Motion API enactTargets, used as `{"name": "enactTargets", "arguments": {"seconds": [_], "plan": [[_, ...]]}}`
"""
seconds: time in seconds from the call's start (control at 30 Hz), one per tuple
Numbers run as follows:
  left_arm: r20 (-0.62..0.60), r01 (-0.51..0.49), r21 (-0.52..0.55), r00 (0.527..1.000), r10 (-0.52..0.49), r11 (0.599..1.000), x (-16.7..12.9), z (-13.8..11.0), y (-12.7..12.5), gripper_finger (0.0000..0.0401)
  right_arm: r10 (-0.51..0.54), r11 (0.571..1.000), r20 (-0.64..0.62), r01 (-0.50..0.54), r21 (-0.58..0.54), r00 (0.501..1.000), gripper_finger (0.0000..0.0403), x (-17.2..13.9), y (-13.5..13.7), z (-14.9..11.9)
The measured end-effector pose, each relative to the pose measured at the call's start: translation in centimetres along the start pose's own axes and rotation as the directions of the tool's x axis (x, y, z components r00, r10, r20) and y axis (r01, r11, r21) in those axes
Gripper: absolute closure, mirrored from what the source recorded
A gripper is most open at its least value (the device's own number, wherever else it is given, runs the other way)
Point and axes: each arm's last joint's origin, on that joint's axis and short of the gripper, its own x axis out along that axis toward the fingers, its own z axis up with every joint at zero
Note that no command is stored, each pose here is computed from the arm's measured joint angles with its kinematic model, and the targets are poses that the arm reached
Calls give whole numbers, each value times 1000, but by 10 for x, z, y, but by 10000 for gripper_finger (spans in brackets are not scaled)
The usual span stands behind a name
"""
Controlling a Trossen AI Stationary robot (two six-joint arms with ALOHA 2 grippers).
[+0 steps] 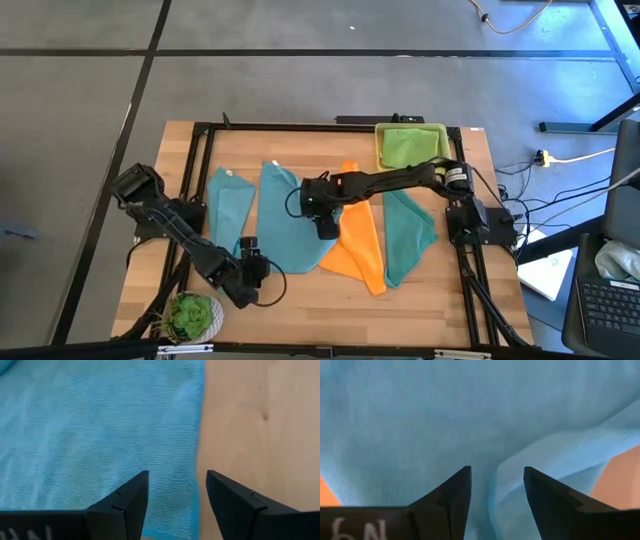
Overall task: Fold microfiber towels
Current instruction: Fold the middle blue microfiber cloth
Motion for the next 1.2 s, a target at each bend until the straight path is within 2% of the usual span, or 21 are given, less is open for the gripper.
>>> {"name": "enactTargets", "arguments": {"seconds": [0.13, 0.27, 0.37, 0.47, 0.6, 0.67, 0.77, 0.83, 0.9, 0.97, 1.1, 1.2], "plan": [[-16, -19, -8, 1000, 19, 1000, 5, -4, 5, 211, -8, 1000, -9, 8, 1, 1000, 208, 11, 2, -12], [-15, -19, -9, 1000, 19, 1000, 5, -5, 5, 211, -169, 986, -30, 169, -8, 985, 200, 15, 0, -16], [-12, -16, -11, 1000, 16, 1000, 5, -5, 5, 211, -249, 968, -43, 249, -11, 967, 199, 17, -2, -18], [-11, -14, -12, 1000, 14, 1000, 5, -5, 5, 211, -351, 936, -13, 351, 2, 936, 199, 15, -6, -13], [-9, -11, -10, 1000, 11, 1000, 5, -5, 4, 211, -535, 845, -30, 534, -40, 844, 199, 7, -13, -6], [-8, -10, -13, 1000, 10, 1000, 4, -5, 4, 211, -625, 781, -53, 621, -75, 779, 199, 4, -20, -5], [-6, -6, -22, 1000, 6, 1000, 4, -5, 3, 211, -730, 683, -156, 720, -123, 666, 199, 0, -41, -17], [-5, -3, -28, 1000, 3, 1000, 3, -6, 2, 211, -774, 622, -234, 776, -107, 588, 199, -3, -58, -27], [-4, 0, -25, 1000, 0, 1000, 3, -7, 1, 211, -782, 591, -301, 802, -80, 546, 199, -7, -72, -37], [-3, 4, -20, 1000, -4, 1000, 2, -8, 0, 211, -763, 597, -335, 802, -38, 552, 199, -10, -80, -44], [-5, 8, -35, 1000, -9, 999, 1, -9, -1, 211, -706, 647, -337, 761, 52, 623, 199, -19, -86, -46], [-23, 14, -45, 1000, -15, 999, 1, -10, -1, 211, -680, 677, -332, 734, 56, 654, 199, -26, -82, -45]]}}
